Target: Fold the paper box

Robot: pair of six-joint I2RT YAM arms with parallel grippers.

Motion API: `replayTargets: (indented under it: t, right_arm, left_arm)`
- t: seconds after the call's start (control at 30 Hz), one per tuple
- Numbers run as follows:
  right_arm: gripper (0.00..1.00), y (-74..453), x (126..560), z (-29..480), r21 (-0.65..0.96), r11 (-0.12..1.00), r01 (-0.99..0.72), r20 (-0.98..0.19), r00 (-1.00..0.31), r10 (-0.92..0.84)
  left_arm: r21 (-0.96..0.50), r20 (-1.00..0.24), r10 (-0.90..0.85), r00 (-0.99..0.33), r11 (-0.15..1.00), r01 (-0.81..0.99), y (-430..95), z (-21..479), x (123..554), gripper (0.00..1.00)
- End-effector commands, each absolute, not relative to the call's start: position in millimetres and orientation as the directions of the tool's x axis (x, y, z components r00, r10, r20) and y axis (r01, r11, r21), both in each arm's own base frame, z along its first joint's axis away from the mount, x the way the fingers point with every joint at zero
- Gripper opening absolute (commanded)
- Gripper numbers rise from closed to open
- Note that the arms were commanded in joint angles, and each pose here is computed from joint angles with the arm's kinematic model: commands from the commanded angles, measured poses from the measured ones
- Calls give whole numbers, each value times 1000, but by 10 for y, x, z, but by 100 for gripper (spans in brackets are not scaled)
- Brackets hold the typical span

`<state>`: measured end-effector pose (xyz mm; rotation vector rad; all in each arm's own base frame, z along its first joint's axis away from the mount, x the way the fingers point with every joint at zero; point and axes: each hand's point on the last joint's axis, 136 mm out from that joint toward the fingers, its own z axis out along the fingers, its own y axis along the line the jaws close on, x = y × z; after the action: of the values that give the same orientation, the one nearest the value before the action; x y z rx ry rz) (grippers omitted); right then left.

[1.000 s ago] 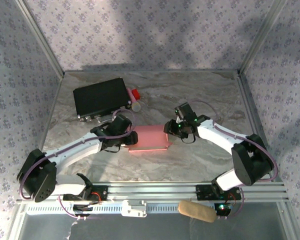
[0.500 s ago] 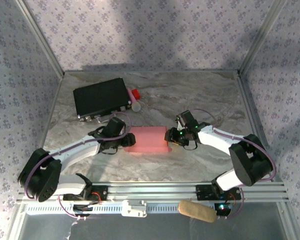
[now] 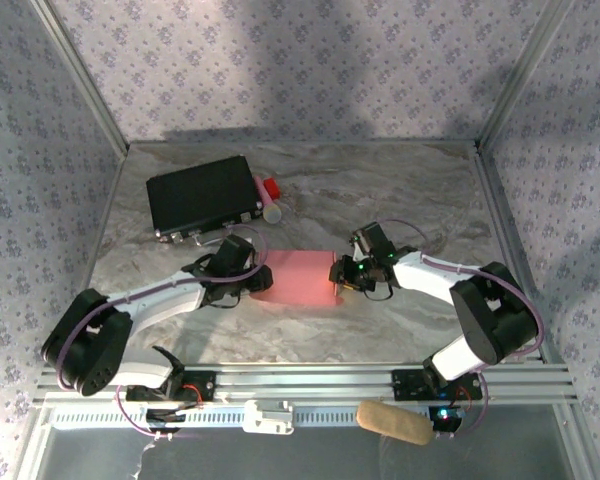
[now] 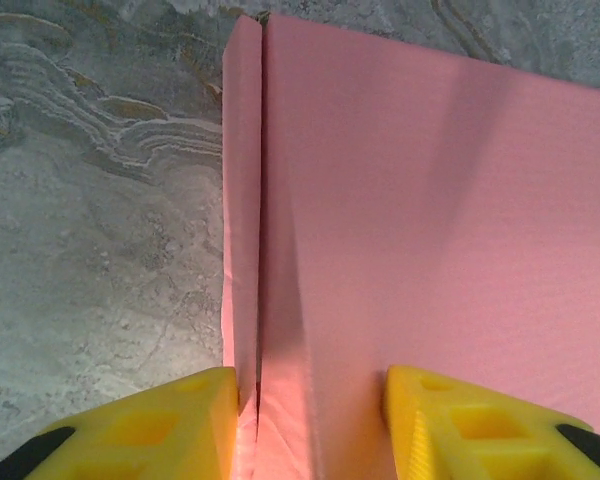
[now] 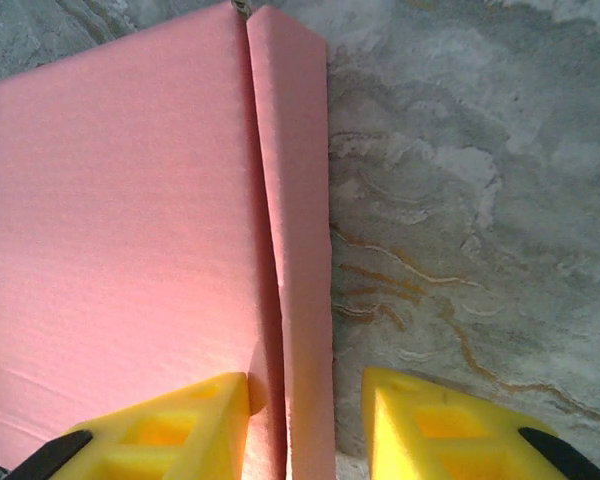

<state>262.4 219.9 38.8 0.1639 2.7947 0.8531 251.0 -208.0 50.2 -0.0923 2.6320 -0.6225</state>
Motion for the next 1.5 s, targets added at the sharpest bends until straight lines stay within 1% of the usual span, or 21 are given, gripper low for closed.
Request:
replayTargets:
  t: [0.0, 0.17, 0.3, 0.43, 0.5, 0.6, 0.67, 0.73, 0.83, 1.0, 1.2, 1.3, 1.43, 1.47]
  right_arm:
    - [36, 2078, 2499, 244, 529, 845, 80, -118, -979, 167]
    - [35, 2082, 2507, 199, 540, 838, 82, -96, -983, 157]
    - [35, 2082, 2522, 193, 538, 838, 88, -92, -982, 162]
    - [34, 2100, 2540, 220, 541, 837, 81, -97, -983, 158]
    - [34, 2100, 2539, 219, 540, 838, 83, -95, -983, 158]
    - [34, 2113, 2553, 226, 540, 838, 80, -98, -983, 156]
    - [34, 2115, 2547, 221, 538, 839, 81, -96, -983, 156]
    - [34, 2122, 2560, 234, 540, 838, 80, -99, -983, 157]
    - [34, 2126, 2552, 235, 537, 840, 79, -98, -983, 156]
    - [34, 2133, 2563, 253, 539, 839, 77, -101, -983, 155]
    - [34, 2153, 2558, 259, 543, 836, 73, -103, -983, 152]
    - [34, 2163, 2561, 261, 544, 836, 74, -102, -983, 153]
    - [34, 2172, 2565, 268, 545, 835, 73, -103, -983, 153]
    - [34, 2167, 2562, 267, 543, 837, 73, -103, -983, 153]
  left_arm:
    - [-320, -291, -130, -948, 947, -31, -1778, 54, 2178, 42]
    - [-404, -333, -161, -929, 915, -13, -1843, 226, 2210, 43]
    - [-433, -365, -172, -915, 901, 3, -1874, 505, 2245, 42]
    - [-450, -401, -177, -899, 893, 25, -1843, 811, 2250, 50]
    - [-465, -389, -171, -905, 885, 33, -1861, 890, 2227, 52]
    - [-492, -362, -150, -920, 869, 52, -1948, 934, 2201, 52]
    - [-519, -358, -154, -921, 853, 59, -2005, 942, 2215, 51]
    - [-544, -353, -159, -922, 836, 65, -2072, 945, 2237, 45]
    - [-556, -338, -152, -929, 829, 67, -2147, 897, 2245, 38]
    - [-518, -309, -148, -939, 855, 36, -2088, 749, 2213, 37]
    - [-553, -307, -152, -939, 832, 46, -2192, 746, 2221, 37]
    - [-558, -302, -147, -942, 829, 50, -2248, 718, 2217, 34]
    - [-531, -290, -135, -947, 846, 42, -2225, 632, 2185, 24]
    - [-519, -289, -135, -948, 854, 37, -2197, 607, 2176, 23]
